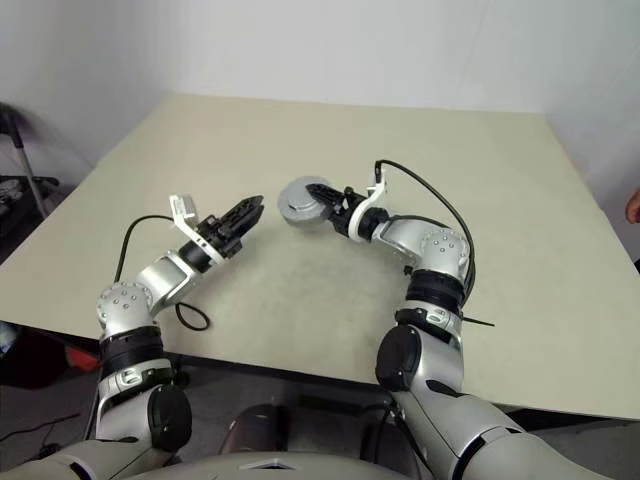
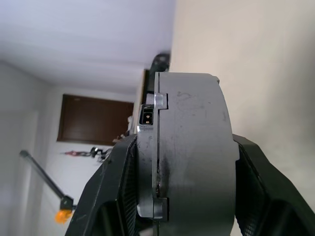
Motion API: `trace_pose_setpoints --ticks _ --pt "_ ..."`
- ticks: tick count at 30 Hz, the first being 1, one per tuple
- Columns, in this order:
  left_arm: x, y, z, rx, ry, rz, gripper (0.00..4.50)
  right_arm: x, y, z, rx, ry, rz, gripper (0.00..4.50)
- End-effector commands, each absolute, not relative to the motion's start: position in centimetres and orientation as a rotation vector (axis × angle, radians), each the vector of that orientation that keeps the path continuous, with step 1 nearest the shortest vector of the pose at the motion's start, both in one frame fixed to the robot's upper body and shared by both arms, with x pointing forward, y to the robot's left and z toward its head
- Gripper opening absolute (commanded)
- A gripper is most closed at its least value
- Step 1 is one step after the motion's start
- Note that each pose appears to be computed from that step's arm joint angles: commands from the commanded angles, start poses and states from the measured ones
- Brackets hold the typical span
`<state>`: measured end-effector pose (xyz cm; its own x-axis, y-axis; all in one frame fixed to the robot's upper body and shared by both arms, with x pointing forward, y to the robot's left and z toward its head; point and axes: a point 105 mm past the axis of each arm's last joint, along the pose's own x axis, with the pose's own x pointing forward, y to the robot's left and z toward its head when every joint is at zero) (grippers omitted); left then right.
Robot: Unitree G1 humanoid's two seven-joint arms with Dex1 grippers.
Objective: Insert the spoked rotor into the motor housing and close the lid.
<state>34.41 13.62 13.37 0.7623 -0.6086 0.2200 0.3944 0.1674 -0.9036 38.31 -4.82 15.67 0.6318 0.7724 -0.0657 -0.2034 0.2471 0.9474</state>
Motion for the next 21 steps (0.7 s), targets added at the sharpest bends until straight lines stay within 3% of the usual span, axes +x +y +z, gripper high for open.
trace_pose_setpoints --ticks 1,4,5,13,21 --pt "33.6 14.0 15.0 -1.239 0.151 -0.767 3.33 38.4 -4.1 20.3 1.132 0.503 0.839 2.07" --pt "33.4 13.2 15.0 -1.308 0.169 -0.799 4.39 38.2 -3.4 21.4 1.113 0.506 0.882 2.07" --pt "33.3 13.0 15.1 -1.327 0.169 -0.812 4.48 38.0 -3.2 21.6 1.106 0.509 0.893 2.07" --pt "34.5 10.3 17.5 -1.401 0.132 -0.908 4.48 37.3 -2.2 21.5 1.062 0.541 0.939 2.07" --pt "35.7 10.4 16.5 -1.396 0.166 -0.845 4.48 37.5 -2.8 21.2 1.052 0.529 0.908 2.07"
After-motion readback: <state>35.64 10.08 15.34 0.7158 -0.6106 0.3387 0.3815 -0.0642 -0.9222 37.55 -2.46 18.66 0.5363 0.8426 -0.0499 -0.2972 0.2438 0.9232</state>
